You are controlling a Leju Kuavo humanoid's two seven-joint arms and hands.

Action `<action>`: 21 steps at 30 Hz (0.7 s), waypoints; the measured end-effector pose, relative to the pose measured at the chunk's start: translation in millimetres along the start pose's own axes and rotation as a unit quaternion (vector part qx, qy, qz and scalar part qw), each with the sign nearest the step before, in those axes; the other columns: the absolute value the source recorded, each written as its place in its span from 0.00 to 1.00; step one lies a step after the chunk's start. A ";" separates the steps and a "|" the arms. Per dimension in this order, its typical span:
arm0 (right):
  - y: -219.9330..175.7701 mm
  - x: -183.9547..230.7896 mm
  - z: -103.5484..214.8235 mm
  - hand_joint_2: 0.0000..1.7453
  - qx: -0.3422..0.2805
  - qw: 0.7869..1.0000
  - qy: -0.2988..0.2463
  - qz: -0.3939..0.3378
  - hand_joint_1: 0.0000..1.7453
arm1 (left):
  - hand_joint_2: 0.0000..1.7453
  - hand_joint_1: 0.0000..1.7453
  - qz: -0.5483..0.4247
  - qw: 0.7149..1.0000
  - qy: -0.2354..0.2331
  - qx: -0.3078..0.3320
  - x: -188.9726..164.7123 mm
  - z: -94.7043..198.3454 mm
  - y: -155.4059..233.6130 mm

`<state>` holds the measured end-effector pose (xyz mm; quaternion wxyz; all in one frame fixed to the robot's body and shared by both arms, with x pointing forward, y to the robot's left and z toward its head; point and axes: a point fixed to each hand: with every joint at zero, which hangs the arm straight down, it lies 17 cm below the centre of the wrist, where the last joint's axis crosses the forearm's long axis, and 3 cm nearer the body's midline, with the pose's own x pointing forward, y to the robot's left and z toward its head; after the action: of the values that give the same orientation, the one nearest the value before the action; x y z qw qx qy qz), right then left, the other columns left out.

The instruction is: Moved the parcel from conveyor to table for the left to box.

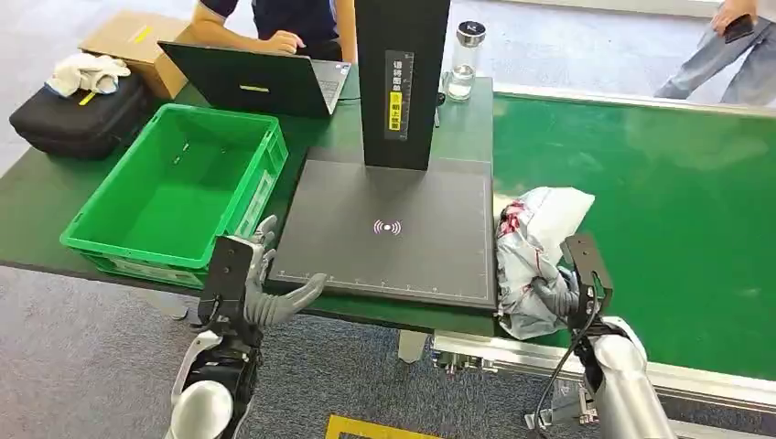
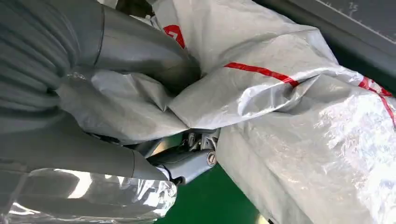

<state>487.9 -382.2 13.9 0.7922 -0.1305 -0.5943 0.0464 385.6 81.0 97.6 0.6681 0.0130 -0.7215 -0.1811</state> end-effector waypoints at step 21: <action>-81.9 88.7 39.0 1.00 -0.179 0.964 -0.172 -0.094 1.00 | 1.00 0.00 0.000 1.000 -0.016 -0.004 9.5 -9.7 -1.5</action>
<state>469.8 -434.8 127.9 0.6425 -0.2037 -0.7299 -0.1140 393.7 74.7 106.6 0.6562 0.0079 -0.7317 -0.1842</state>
